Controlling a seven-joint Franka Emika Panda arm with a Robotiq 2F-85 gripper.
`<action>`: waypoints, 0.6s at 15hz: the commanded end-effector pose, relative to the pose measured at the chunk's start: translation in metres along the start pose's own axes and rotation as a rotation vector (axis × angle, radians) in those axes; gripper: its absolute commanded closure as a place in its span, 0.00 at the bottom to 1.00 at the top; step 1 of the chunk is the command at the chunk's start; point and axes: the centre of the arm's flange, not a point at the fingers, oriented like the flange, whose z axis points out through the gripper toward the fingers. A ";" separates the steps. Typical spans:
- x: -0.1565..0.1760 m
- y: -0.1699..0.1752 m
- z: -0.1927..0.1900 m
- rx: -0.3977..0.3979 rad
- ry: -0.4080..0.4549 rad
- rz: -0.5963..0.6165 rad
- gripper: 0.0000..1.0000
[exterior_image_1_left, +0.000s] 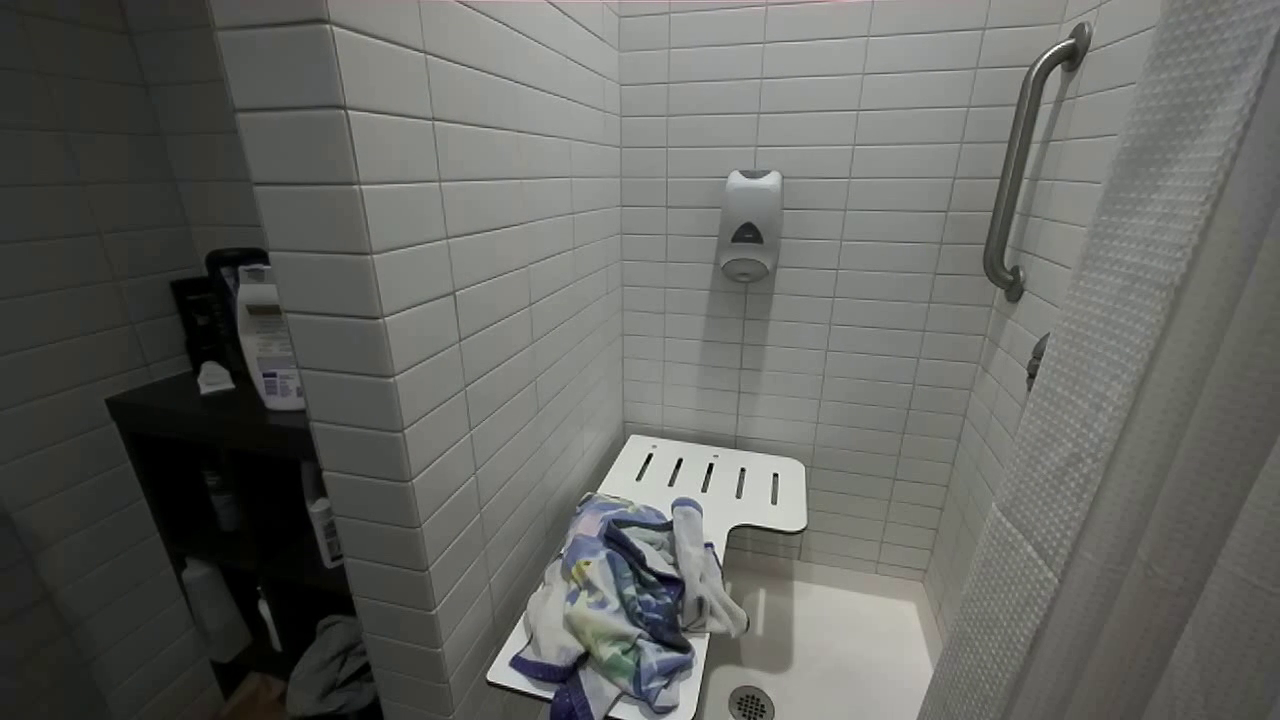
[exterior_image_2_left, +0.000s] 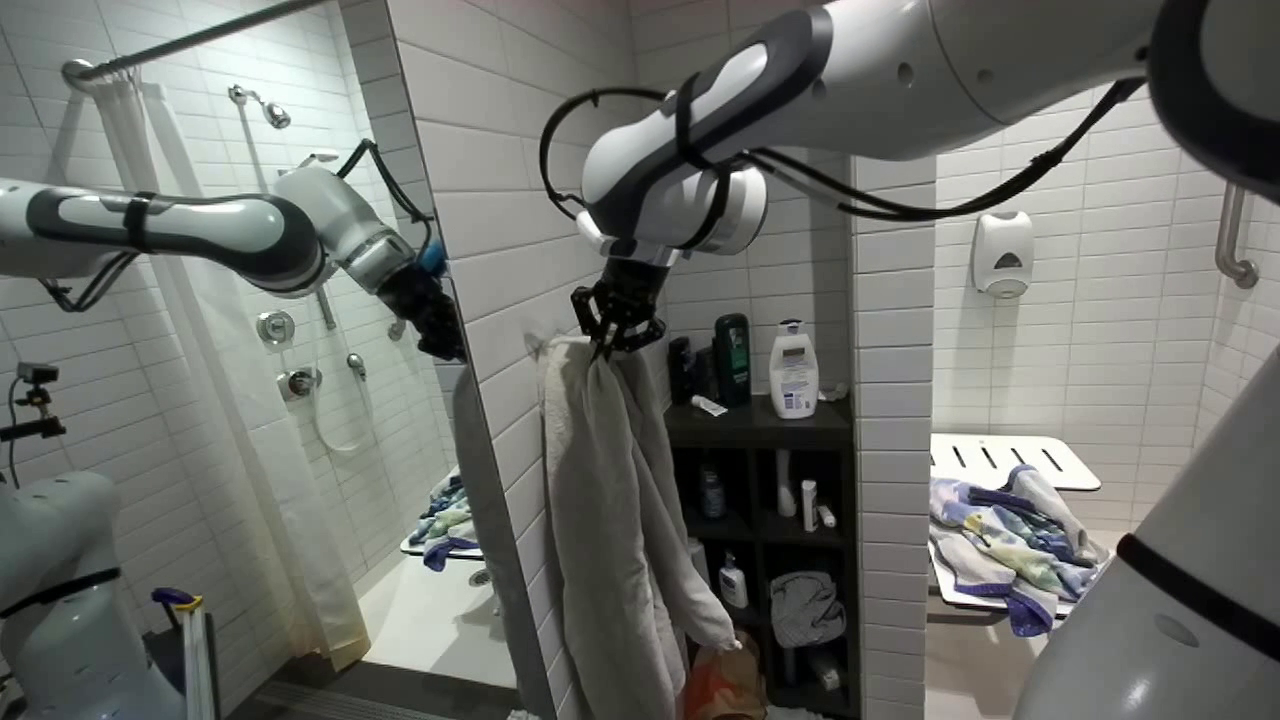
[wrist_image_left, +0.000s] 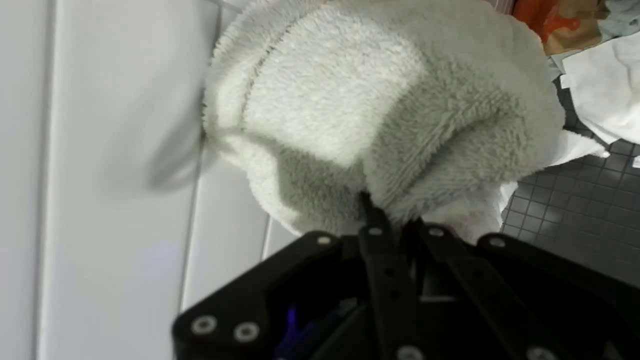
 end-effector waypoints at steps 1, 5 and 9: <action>-0.004 -0.002 -0.010 -0.028 0.039 0.015 0.98; 0.002 0.000 -0.014 -0.006 0.036 0.035 0.98; 0.001 0.004 -0.015 0.002 0.029 0.033 0.98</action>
